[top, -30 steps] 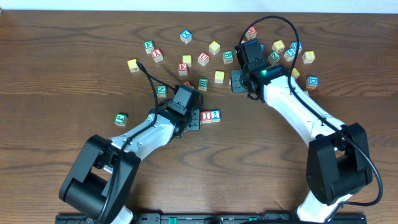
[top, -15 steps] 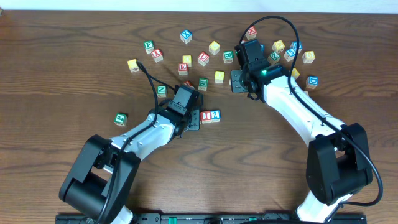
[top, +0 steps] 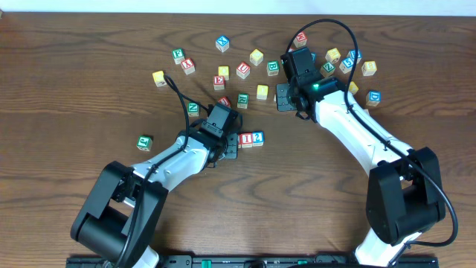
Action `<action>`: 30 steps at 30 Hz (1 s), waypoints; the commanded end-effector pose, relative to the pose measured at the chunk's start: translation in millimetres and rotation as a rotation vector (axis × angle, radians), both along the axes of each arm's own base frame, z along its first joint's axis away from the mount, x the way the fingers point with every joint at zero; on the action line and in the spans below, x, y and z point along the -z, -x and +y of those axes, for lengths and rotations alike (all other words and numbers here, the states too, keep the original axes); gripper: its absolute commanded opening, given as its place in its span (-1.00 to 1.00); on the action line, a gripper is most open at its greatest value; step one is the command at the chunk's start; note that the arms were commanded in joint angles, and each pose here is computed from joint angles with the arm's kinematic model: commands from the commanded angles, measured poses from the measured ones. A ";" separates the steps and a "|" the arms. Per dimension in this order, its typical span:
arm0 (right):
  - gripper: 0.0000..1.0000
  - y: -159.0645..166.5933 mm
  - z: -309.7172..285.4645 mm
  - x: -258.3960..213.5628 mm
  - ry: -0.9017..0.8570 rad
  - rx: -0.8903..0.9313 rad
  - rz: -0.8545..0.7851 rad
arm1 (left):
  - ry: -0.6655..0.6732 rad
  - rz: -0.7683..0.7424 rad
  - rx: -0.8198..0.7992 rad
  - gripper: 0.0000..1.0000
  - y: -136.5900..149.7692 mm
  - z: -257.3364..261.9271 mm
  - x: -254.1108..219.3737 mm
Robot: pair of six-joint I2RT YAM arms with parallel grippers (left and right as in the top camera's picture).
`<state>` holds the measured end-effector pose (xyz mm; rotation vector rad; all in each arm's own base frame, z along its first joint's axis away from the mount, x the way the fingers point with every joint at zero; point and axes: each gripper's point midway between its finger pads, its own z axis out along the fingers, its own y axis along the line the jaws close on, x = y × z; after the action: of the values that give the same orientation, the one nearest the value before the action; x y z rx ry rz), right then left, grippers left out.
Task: Spell out AI2
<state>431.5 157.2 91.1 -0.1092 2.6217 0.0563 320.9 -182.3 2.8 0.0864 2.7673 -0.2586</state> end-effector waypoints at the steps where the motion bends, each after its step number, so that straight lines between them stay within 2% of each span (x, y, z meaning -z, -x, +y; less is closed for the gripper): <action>1: -0.98 -4.5 -1.7 -12.0 -0.004 0.024 -0.030 | -0.015 -0.001 -0.005 -0.85 0.6 3.4 1.2; 30: -0.98 -4.6 -1.6 -12.0 -0.005 0.024 -0.030 | 0.035 0.030 0.020 -0.85 6.5 -6.1 1.3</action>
<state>431.5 157.2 91.1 -0.1092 2.6217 0.0563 317.4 -188.3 2.9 0.0984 2.7807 -0.3096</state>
